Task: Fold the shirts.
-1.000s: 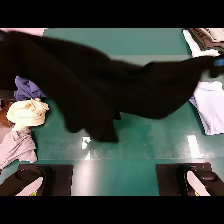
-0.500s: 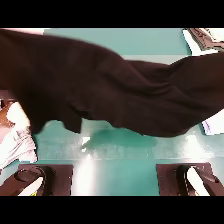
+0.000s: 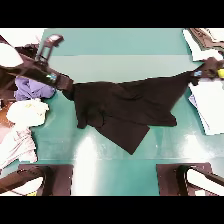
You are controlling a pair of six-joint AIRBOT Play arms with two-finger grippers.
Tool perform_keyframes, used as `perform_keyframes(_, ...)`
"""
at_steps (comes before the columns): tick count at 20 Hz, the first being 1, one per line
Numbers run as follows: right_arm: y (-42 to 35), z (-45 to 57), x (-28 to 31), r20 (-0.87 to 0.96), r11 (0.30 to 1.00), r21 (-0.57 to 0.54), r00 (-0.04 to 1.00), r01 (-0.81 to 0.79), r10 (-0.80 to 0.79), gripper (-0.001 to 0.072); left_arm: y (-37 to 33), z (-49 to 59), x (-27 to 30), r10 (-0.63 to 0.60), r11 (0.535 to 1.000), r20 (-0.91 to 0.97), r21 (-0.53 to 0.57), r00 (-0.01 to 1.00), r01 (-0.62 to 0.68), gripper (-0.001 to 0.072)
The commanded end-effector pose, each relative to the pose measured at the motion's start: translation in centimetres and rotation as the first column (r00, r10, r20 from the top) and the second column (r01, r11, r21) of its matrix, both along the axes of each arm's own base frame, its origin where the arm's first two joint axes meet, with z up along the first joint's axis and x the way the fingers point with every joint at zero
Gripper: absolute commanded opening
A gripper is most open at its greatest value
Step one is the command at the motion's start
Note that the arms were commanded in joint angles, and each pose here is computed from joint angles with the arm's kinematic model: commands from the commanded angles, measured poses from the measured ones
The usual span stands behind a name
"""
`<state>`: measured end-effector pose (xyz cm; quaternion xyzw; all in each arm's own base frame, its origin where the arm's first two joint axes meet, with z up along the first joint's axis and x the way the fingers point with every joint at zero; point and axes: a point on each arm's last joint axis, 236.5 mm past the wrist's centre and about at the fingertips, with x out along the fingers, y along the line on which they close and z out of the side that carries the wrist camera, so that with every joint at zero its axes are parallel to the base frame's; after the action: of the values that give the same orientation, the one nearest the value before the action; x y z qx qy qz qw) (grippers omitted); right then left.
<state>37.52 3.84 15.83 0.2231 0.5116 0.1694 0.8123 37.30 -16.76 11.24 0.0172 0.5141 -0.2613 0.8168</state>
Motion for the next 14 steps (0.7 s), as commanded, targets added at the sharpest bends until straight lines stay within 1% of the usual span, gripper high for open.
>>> perform_keyframes(1, 1.1, -7.1, 4.3, -0.06, 0.999, 0.032, 0.997, 0.041, -0.039, 0.0017, 0.9, -6.5, 4.6, 0.078, 0.997, -0.023, 0.022, 0.997, -0.078, 0.0025)
perform_keyframes(2, 1.0, -7.9, 5.3, -0.052, 0.998, 0.031, 0.997, 0.059, -0.057, 0.0017, 1.7, -7.0, 5.9, 0.125, 0.992, -0.017, -0.002, 0.992, -0.125, 0.0026)
perform_keyframes(3, 0.6, -8.4, 6.4, -0.034, 0.996, 0.027, 0.996, 0.083, -0.082, 0.0017, 2.8, -7.1, 7.0, 0.176, 0.984, -0.012, -0.026, 0.984, -0.177, 0.0058)
perform_keyframes(4, 0.2, -8.5, 7.2, -0.013, 0.994, 0.024, 0.994, 0.106, -0.106, 0.0023, 4.1, -6.8, 8.0, 0.227, 0.973, 0.001, -0.049, 0.974, -0.226, 0.0375)
perform_keyframes(5, -0.1, -8.5, 7.8, 0.005, 0.992, 0.021, 0.993, 0.121, -0.121, 0.0191, 5.7, -6.3, 8.8, 0.286, 0.955, -0.001, -0.081, 0.958, -0.285, 0.0558)
perform_keyframes(6, -0.5, -8.2, 8.2, 0.013, 0.991, 0.021, 0.991, 0.13, -0.13, 0.0482, 7.3, -5.7, 9.4, 0.333, 0.936, -0.011, -0.116, 0.943, -0.332, 0.0558)
perform_keyframes(7, -1.2, -7.7, 8.3, 0.016, 0.991, 0.021, 0.991, 0.133, -0.133, 0.0519, 8.5, -5.3, 9.6, 0.369, 0.917, -0.032, -0.149, 0.929, -0.37, 0.0558)
perform_keyframes(8, -1.6, -7.0, 8.3, 0.021, 0.991, 0.021, 0.991, 0.132, -0.133, 0.0518, 9.6, -5.2, 9.4, 0.391, 0.9, -0.068, -0.18, 0.918, -0.396, 0.0558)
perform_keyframes(9, -1.9, -6.3, 8.0, 0.021, 0.992, 0.02, 0.992, 0.127, -0.127, 0.0496, 10.4, -5.5, 8.7, 0.383, 0.898, -0.103, -0.19, 0.918, -0.397, 0.0558)
perform_keyframes(10, -2.2, -5.7, 7.6, 0.019, 0.992, 0.02, 0.992, 0.122, -0.122, 0.0457, 10.7, -6.0, 7.7, 0.37, 0.899, -0.145, -0.195, 0.918, -0.393, 0.0557)
perform_keyframes(11, -2.5, -5.2, 7.0, 0.017, 0.993, 0.019, 0.993, 0.119, -0.12, 0.0438, 10.9, -7.1, 6.6, 0.353, 0.902, -0.191, -0.192, 0.916, -0.388, 0.0557)
perform_keyframes(13, -2.2, -4.4, 6.1, 0.027, 0.996, 0.007, 0.996, 0.085, -0.085, 0.0439, 11.0, -10.2, 4.5, 0.352, 0.902, -0.271, -0.157, 0.896, -0.402, 0.0558)
perform_keyframes(14, -2.0, -4.0, 5.7, 0.028, 0.997, 0.005, 0.997, 0.074, -0.074, 0.0438, 11.0, -11.9, 3.8, 0.367, 0.895, -0.296, -0.147, 0.882, -0.421, 0.0558)
